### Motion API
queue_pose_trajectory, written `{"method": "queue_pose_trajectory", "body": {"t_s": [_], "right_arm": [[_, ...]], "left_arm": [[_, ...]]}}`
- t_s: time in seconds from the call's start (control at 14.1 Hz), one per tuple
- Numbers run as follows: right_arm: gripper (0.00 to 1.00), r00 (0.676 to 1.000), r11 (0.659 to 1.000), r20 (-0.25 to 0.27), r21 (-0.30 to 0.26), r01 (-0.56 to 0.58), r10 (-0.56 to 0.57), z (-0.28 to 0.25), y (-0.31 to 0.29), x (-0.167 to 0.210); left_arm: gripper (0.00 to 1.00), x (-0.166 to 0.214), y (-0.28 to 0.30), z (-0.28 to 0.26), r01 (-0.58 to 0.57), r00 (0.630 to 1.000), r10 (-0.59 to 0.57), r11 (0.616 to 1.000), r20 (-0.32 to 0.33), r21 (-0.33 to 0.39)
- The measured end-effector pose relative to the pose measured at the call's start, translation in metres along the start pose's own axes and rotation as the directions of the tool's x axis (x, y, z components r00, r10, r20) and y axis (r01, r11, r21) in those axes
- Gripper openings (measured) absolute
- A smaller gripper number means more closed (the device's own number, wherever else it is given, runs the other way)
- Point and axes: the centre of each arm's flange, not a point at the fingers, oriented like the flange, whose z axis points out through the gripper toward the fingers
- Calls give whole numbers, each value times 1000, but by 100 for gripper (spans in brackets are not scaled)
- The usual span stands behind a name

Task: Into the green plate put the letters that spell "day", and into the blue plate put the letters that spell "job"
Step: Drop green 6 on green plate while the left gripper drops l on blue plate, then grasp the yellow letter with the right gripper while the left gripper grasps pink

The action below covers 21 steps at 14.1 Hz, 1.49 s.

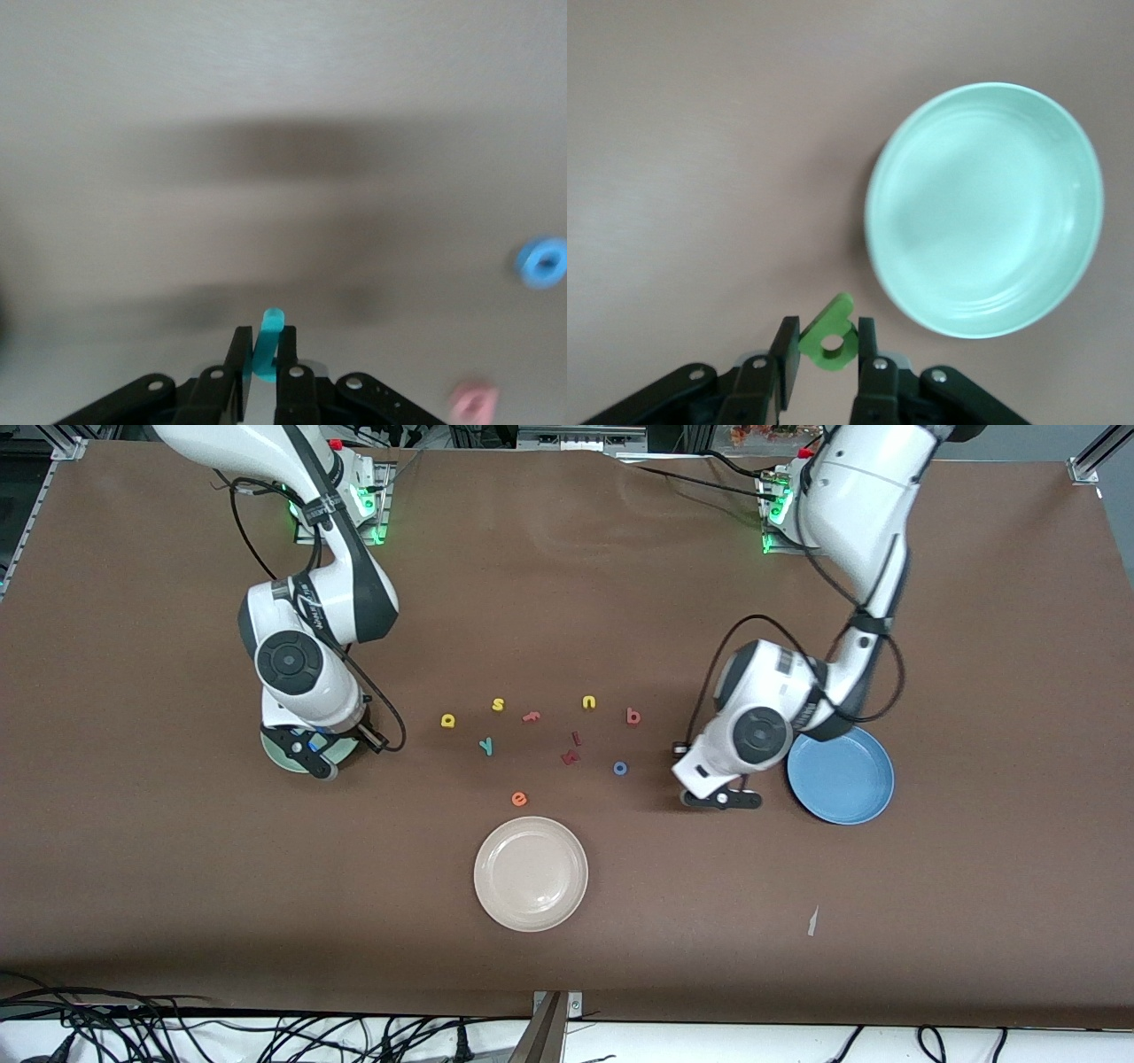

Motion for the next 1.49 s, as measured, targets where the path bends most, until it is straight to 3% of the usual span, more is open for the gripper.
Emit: {"method": "queue_pose_trajectory", "body": {"t_s": [0.21, 0.43, 0.71, 0.85, 1.07, 1.21, 1.35, 1.49], "right_arm": [[30, 998, 998, 2, -19, 62, -62, 50, 71, 39], [40, 998, 998, 17, -18, 64, -64, 81, 101, 42], [78, 996, 997, 52, 16, 69, -70, 65, 80, 15], [99, 997, 999, 69, 29, 38, -40, 54, 60, -11], [100, 995, 996, 71, 53, -78, 74, 45, 20, -65], [97, 986, 981, 60, 101, -164, 159, 44, -1, -90], [96, 975, 965, 61, 138, -222, 215, 52, -18, -110], [93, 972, 960, 63, 150, -235, 228, 66, -31, -128]], "left_arm": [[15, -3, -90, -29, -231, 971, 232, 973, 63, -24], [15, -6, -151, -28, -420, 901, 411, 906, 137, 44], [15, -6, -168, -5, -588, 795, 569, 808, 208, 37], [30, -5, -169, 1, -611, 777, 592, 791, 214, 29], [59, 1, -161, -22, -595, 793, 583, 804, 174, 19], [78, 2, -147, -30, -481, 868, 486, 874, 107, -71], [99, 1, -114, -28, -330, 934, 342, 936, 100, -124], [100, -3, -60, -27, -208, 969, 221, 971, 109, -120]]}}
